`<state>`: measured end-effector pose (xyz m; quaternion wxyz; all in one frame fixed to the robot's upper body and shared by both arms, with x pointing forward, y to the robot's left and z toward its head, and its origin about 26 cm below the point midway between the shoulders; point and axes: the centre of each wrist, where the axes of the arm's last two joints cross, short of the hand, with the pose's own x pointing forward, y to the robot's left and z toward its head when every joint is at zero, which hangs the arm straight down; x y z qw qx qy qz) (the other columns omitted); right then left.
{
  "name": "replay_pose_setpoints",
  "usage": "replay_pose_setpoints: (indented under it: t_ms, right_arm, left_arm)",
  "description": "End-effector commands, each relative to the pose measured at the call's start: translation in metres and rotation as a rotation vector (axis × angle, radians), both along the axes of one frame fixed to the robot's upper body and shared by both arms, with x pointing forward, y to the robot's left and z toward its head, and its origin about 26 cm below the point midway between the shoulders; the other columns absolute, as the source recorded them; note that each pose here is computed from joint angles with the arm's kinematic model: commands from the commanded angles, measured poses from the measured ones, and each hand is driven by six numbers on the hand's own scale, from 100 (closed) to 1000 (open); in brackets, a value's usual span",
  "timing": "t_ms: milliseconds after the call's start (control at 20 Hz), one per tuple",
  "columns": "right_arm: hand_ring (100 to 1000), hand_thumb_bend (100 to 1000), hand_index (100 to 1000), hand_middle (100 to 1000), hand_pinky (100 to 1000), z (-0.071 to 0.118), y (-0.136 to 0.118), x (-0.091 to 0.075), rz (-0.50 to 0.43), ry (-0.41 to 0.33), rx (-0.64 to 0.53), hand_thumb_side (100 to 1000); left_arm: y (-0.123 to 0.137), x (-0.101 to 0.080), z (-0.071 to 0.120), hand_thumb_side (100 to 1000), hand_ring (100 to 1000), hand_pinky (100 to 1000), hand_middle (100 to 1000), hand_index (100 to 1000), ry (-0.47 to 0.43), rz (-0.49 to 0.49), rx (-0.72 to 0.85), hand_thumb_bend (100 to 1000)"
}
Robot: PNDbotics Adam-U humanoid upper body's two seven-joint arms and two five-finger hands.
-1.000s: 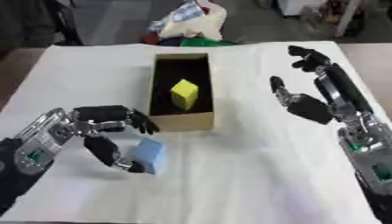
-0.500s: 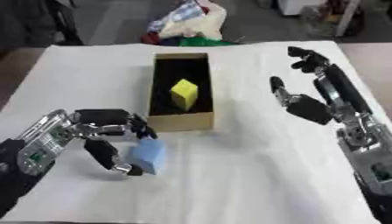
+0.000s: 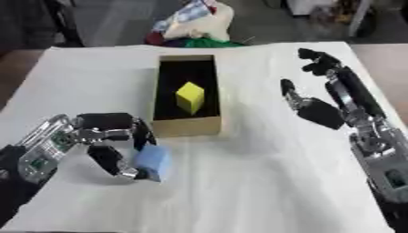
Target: Pick up objects on the table and place them in the box.
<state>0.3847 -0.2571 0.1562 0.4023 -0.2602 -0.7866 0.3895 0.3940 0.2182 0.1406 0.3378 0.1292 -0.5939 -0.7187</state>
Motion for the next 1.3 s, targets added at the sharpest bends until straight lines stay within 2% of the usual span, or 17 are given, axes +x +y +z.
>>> replay_pose_setpoints:
  t_ms: [50, 150, 350, 550, 700, 950, 1050, 1100, 1300]
  right_arm:
    - [808, 203, 966, 869, 816, 0.008, -0.003, 0.001, -0.006, -0.025, -0.008, 681]
    - [809, 193, 966, 870, 818, 0.008, -0.003, 0.001, -0.008, -0.025, -0.008, 685]
    - [810, 185, 966, 870, 818, 0.007, -0.004, 0.001, -0.004, -0.022, -0.011, 688]
    - [810, 179, 966, 870, 819, 0.005, -0.004, 0.001, -0.001, -0.015, -0.016, 691]
    - [811, 173, 966, 869, 819, 0.004, -0.003, 0.001, 0.005, -0.010, -0.018, 694]
    - [813, 172, 966, 869, 819, 0.003, 0.004, 0.002, 0.042, 0.002, -0.029, 697]
    - [814, 187, 966, 869, 819, 0.003, 0.009, 0.002, 0.063, 0.005, -0.035, 693]
    - [814, 188, 966, 868, 819, 0.003, 0.012, 0.002, 0.075, 0.007, -0.038, 692]
    - [815, 173, 967, 869, 820, 0.003, 0.022, 0.002, 0.118, 0.010, -0.052, 701]
  left_arm:
    - [0.003, -0.001, 0.015, 599, 465, 601, 341, 655, -0.073, 0.027, -0.066, 409]
    - [0.004, -0.003, 0.018, 580, 433, 581, 298, 618, -0.108, 0.035, -0.091, 372]
    - [0.008, -0.010, 0.037, 573, 426, 575, 293, 609, -0.201, 0.026, -0.109, 356]
    - [0.016, -0.018, 0.069, 580, 427, 576, 295, 610, -0.273, 0.020, -0.111, 360]
    - [0.025, -0.019, 0.099, 580, 434, 582, 303, 587, -0.346, 0.056, -0.124, 376]
    - [0.027, 0.001, 0.123, 586, 442, 587, 311, 595, -0.394, 0.144, -0.159, 385]
    - [0.022, 0.011, 0.127, 600, 453, 597, 320, 605, -0.399, 0.173, -0.170, 371]
    - [0.017, 0.016, 0.129, 599, 455, 598, 322, 606, -0.397, 0.187, -0.174, 402]
    - [0.000, 0.036, 0.131, 607, 459, 602, 326, 609, -0.397, 0.235, -0.190, 417]
